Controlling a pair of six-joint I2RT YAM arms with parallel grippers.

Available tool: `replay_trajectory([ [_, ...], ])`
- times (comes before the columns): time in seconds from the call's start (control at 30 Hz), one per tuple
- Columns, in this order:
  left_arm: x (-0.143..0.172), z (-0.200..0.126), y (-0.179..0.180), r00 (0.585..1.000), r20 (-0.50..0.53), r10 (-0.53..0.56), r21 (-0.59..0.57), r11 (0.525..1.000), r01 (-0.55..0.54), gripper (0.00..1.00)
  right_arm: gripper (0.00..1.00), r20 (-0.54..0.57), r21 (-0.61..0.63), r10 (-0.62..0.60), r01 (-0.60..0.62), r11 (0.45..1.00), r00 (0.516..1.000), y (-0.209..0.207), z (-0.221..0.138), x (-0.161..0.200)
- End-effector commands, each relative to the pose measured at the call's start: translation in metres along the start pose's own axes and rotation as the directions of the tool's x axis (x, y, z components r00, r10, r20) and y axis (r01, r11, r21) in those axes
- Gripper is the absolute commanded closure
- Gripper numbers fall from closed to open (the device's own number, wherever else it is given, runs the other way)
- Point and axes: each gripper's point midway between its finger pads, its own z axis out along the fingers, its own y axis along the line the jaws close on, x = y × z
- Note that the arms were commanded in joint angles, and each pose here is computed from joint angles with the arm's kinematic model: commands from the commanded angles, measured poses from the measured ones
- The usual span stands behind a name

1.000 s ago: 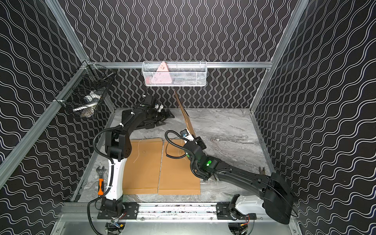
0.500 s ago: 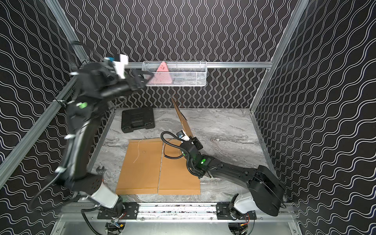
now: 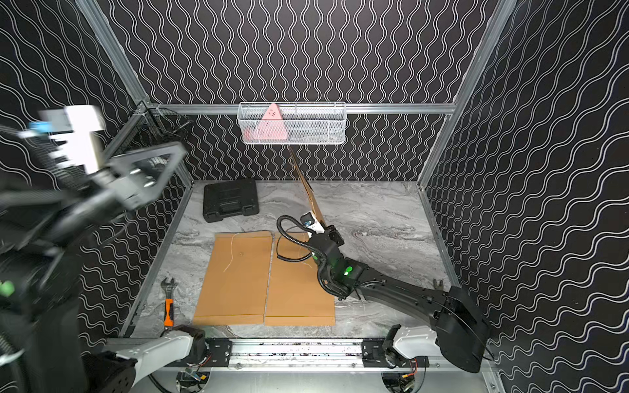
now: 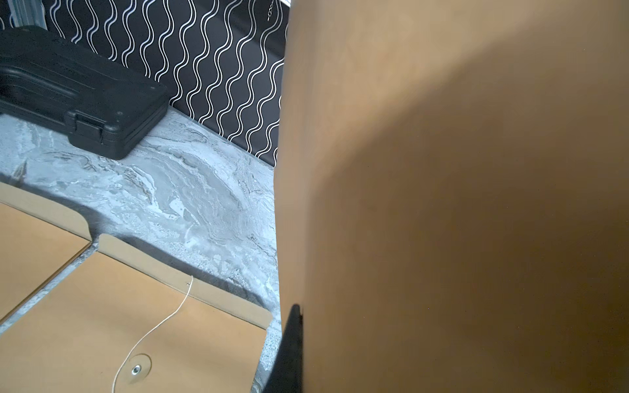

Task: Open the file bag
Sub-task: Pick up the file bag from the center of the board.

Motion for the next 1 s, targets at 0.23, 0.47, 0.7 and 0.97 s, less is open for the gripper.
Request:
replay_trajectory([
  [0.23,0.015,0.029,0.039,0.998,-0.043,-0.035,-0.044,0.998,0.033,0.1,1.0,0.029,-0.011,-0.009,0.009,1.0,1.0,0.001,0.001,-0.014],
  [0.47,0.03,0.049,0.074,0.996,-0.075,-0.057,-0.097,0.994,0.049,0.09,1.0,0.074,-0.032,-0.024,0.027,0.999,0.997,0.006,0.001,-0.039],
  [0.7,0.052,0.077,0.122,0.987,-0.125,-0.105,-0.169,0.982,0.083,0.1,1.0,0.128,-0.045,-0.054,0.06,0.997,0.99,0.015,-0.004,-0.067],
  [0.97,0.069,0.095,0.157,0.978,-0.16,-0.131,-0.228,0.969,0.093,0.1,1.0,0.192,-0.055,-0.086,0.099,0.994,0.978,0.028,-0.015,-0.095],
])
